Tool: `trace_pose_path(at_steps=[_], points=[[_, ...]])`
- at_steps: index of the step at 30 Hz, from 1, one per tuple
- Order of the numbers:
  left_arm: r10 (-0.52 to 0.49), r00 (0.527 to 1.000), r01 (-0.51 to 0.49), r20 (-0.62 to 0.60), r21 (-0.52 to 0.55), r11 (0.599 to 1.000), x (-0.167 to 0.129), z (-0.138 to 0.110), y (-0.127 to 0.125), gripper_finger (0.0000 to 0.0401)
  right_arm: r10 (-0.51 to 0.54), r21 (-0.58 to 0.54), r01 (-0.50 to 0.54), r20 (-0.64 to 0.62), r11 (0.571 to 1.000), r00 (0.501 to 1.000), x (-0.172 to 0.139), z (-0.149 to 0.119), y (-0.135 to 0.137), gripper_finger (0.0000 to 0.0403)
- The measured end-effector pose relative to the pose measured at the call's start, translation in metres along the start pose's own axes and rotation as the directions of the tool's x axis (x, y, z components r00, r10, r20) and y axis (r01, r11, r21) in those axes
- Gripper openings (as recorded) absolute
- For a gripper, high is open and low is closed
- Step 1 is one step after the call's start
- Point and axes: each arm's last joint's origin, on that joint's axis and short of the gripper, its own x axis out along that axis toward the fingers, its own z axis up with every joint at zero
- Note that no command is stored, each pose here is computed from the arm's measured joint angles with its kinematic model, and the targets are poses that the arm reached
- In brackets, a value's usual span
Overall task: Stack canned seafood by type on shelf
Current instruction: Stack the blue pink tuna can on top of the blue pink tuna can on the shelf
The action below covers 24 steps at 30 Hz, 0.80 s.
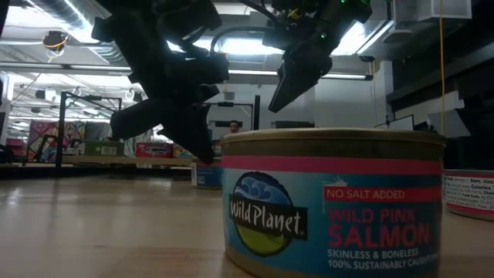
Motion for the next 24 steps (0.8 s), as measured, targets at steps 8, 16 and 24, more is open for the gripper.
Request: trace_pose_path(at_steps=[8, 16, 24], points=[[0.005, 1.000, -0.005, 0.003, -0.046, 0.999, 0.000, 0.000, 0.000, 0.0001, 0.072, -0.073, -0.071, 0.005, 0.995, 0.997, 0.002, 0.000, 0.002, 0.0291], [0.014, 1.000, -0.013, 0.006, -0.098, 0.995, -0.001, 0.004, 0.002, 0.0000, 0.168, -0.168, -0.175, -0.054, 0.970, 0.984, 0.027, -0.006, 0.010, 0.0292], [0.015, 1.000, -0.012, 0.018, -0.158, 0.987, -0.002, 0.008, 0.004, 0.0000, 0.176, -0.249, -0.199, -0.111, 0.948, 0.978, 0.048, -0.013, 0.014, 0.0292]])
